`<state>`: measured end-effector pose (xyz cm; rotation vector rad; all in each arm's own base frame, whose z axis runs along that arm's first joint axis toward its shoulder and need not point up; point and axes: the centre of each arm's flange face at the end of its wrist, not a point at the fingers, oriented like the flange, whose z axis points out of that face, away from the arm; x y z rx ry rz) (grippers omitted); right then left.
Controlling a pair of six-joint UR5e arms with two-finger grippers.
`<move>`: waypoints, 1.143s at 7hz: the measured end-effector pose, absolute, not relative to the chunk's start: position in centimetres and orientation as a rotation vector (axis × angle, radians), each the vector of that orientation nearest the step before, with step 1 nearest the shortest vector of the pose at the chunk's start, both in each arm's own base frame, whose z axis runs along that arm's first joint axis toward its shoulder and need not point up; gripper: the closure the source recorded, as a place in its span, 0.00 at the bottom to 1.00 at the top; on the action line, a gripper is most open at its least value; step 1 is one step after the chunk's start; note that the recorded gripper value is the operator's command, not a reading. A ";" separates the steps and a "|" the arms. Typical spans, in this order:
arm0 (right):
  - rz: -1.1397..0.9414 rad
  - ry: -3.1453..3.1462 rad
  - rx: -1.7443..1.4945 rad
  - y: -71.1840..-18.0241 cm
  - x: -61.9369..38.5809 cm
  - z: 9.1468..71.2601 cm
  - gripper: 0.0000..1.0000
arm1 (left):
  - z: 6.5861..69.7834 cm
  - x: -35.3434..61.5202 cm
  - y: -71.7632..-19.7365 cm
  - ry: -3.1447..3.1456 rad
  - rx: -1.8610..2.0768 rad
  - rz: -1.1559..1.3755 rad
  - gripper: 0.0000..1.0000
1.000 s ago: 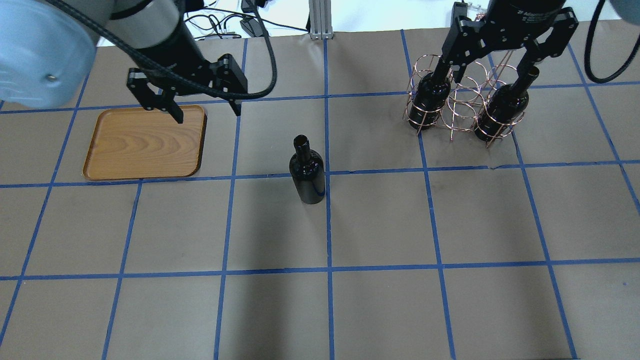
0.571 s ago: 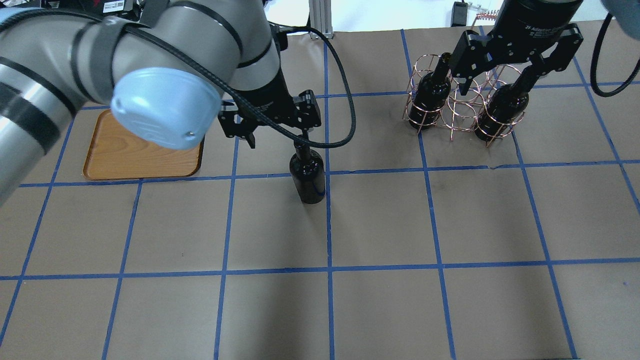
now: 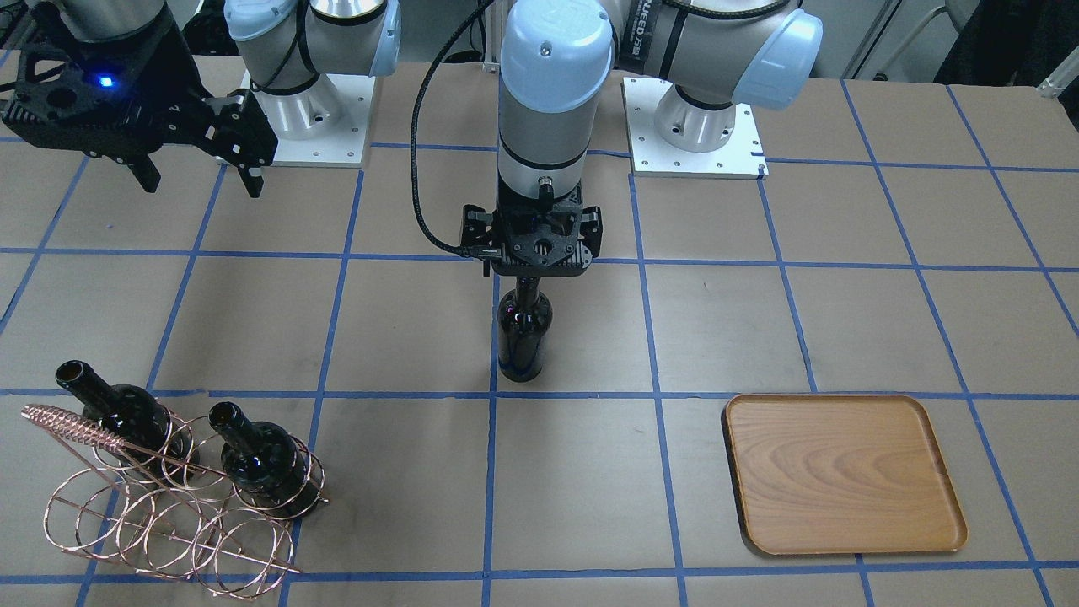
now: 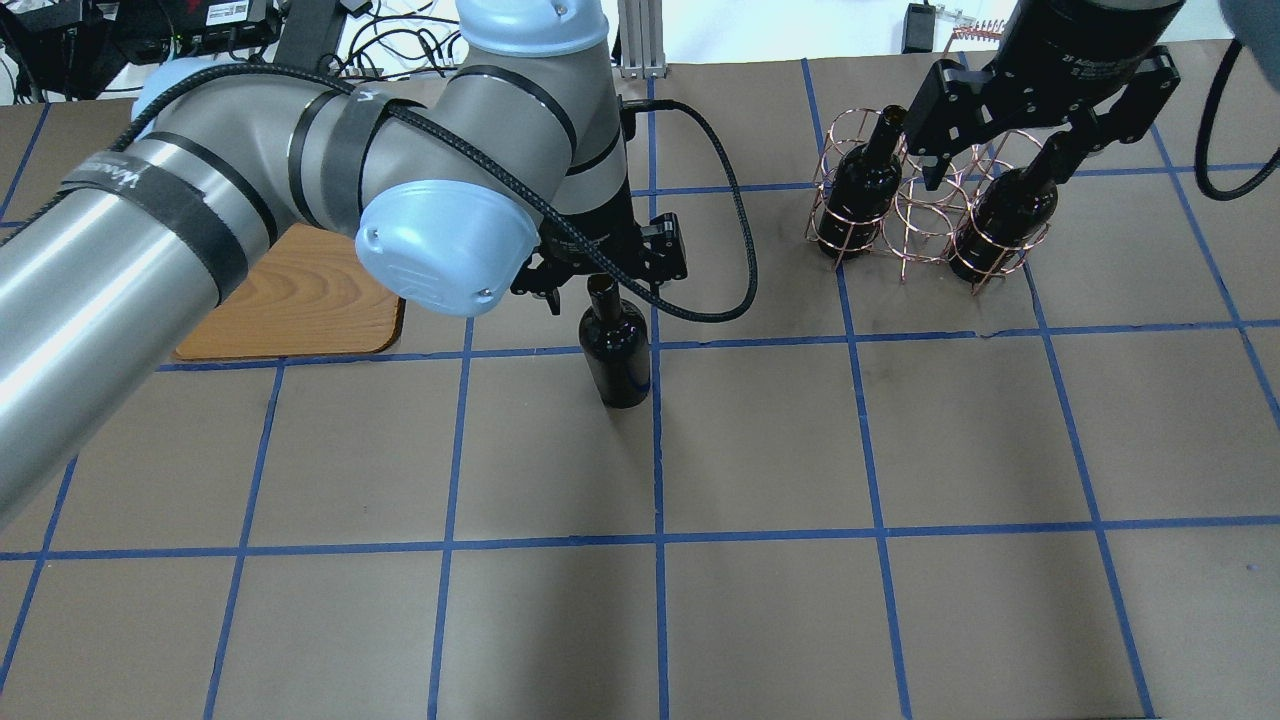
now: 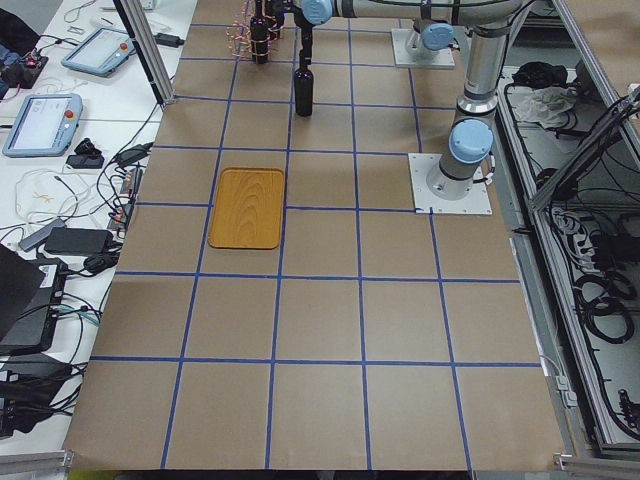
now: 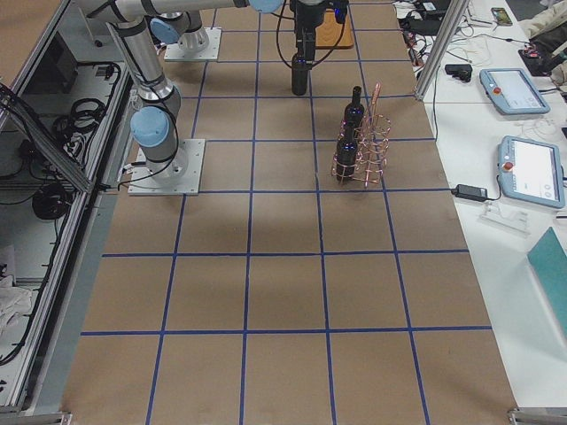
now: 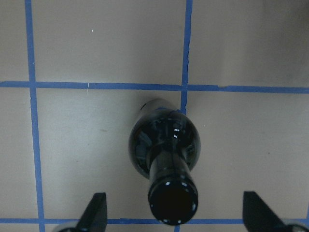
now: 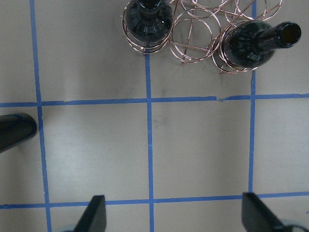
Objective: Take wine from basket and place on tray
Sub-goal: 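Close the left gripper on the standing bottle's neck, then carry the bottle with the left gripper over the wooden tray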
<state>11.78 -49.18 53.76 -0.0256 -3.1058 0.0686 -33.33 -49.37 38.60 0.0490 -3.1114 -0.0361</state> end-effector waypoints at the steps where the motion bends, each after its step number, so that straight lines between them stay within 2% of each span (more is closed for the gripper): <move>1: 0.081 -3.105 -0.025 -49.0 11.8 53.9 0.00 | 37.9 -33.4 -49.7 -3.114 0.028 -0.041 0.29; 3: 0.108 -3.102 -0.018 -49.2 11.8 53.8 0.00 | 37.6 -33.5 -49.8 -3.116 0.010 -0.042 1.00; 8: 0.126 -3.104 -0.021 -49.2 11.9 53.9 0.00 | 38.9 -32.3 -50.1 -3.110 0.009 -0.011 1.00</move>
